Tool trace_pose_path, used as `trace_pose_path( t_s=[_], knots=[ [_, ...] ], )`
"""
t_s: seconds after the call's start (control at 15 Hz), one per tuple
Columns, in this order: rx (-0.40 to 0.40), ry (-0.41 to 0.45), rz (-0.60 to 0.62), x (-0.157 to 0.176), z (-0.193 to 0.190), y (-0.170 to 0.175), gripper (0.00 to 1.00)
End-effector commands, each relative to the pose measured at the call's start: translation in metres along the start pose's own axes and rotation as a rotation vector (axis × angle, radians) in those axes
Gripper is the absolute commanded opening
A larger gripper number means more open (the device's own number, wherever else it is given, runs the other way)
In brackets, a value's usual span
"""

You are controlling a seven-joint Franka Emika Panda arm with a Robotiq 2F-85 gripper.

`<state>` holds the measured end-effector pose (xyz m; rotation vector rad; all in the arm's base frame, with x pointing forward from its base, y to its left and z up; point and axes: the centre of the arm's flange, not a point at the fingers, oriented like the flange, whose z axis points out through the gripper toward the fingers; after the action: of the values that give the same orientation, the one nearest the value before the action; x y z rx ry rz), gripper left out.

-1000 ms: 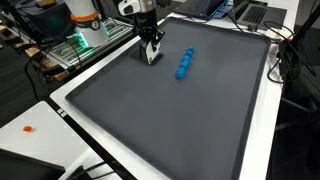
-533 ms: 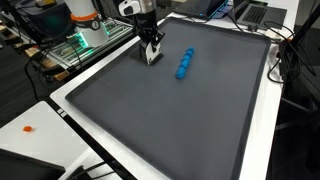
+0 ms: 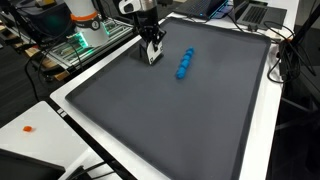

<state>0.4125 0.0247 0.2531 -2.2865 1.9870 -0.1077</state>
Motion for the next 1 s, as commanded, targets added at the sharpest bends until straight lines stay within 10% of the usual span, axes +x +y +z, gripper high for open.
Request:
trace_pose_path(
  t_s=[0.0, 0.93],
  knots=[
    [-0.005, 0.014, 0.011, -0.001, 0.002, -0.002, 0.01],
    [-0.019, 0.005, 0.046, -0.001, 0.018, 0.001, 0.01]
  ],
)
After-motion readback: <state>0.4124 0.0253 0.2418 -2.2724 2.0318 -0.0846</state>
